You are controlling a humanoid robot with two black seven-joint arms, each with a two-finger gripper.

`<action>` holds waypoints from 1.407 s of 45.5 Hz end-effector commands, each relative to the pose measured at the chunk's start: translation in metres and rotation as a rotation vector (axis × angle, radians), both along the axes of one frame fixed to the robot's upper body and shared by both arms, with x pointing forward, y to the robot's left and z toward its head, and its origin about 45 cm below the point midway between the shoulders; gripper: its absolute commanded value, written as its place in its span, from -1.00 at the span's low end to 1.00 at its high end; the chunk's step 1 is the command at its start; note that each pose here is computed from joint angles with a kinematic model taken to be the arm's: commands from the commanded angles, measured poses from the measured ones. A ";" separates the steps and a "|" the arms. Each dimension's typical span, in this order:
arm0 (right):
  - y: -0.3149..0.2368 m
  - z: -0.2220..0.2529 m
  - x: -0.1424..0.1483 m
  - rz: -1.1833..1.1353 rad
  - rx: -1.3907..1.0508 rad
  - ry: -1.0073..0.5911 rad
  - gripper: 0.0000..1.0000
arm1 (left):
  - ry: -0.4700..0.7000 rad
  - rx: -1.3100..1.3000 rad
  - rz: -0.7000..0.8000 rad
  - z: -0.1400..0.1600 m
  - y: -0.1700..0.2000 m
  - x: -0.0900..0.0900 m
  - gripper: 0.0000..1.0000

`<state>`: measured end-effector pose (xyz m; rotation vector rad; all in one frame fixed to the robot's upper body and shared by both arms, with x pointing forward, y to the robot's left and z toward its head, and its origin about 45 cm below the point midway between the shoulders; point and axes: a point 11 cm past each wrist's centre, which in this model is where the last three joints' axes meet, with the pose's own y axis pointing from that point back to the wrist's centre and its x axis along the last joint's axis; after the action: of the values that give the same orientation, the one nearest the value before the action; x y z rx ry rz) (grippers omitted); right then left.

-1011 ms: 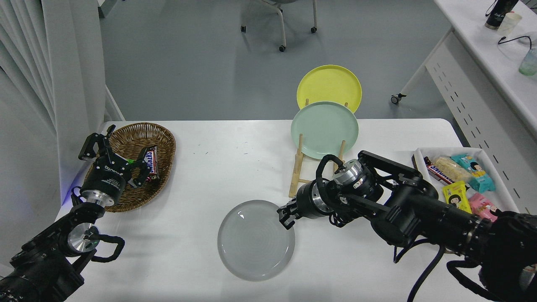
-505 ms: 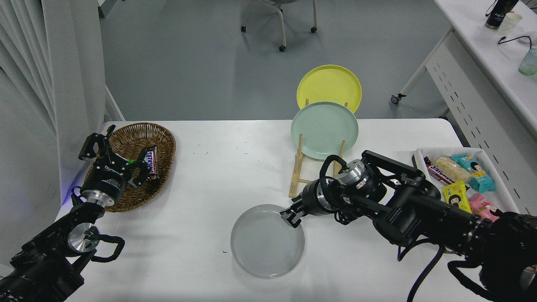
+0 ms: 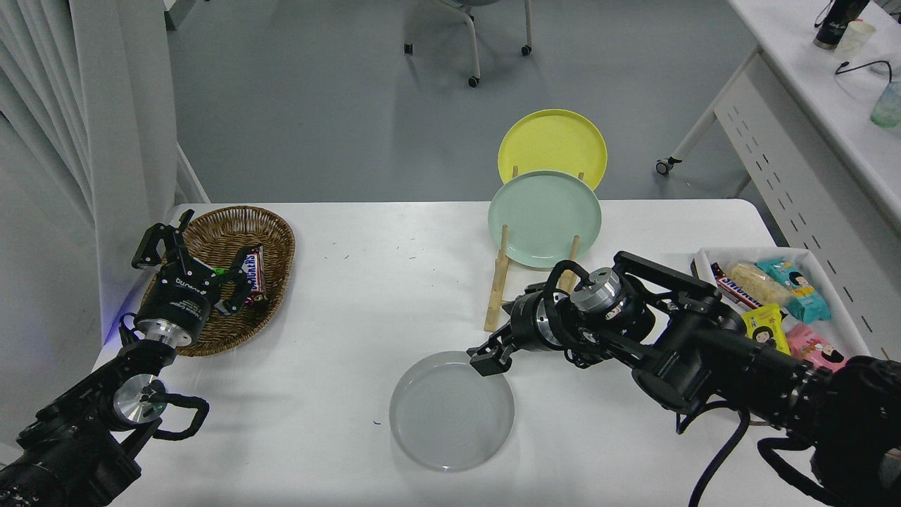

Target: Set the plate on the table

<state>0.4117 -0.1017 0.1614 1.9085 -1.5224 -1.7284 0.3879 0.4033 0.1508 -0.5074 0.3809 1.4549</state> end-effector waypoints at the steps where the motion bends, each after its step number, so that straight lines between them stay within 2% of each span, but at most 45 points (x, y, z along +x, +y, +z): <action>1: 0.017 0.028 0.008 0.195 0.077 -0.265 1.00 | 0.000 0.000 0.000 0.000 0.000 0.000 0.96; 10: 0.033 0.035 0.005 0.302 0.011 -0.374 1.00 | 0.000 0.000 0.000 0.000 0.000 0.000 0.96; 18: 0.032 0.061 0.021 0.346 -0.057 -0.522 1.00 | -0.001 0.000 0.001 0.000 0.000 0.000 0.96; 31: 0.006 0.090 0.032 0.414 -0.038 -0.692 1.00 | -0.001 0.000 0.001 0.000 0.000 0.000 0.96; 48: -0.051 0.100 0.033 0.278 -0.167 -0.837 1.00 | -0.002 -0.001 0.000 0.000 0.000 0.000 0.96; 64: -0.136 0.088 0.023 0.063 -0.241 -0.809 1.00 | -0.002 -0.001 0.000 0.000 0.000 0.000 0.96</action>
<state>0.4401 -0.1821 0.2502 2.6793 -1.5386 -0.7006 0.3878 0.4035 0.1508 -0.5090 0.3805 1.4557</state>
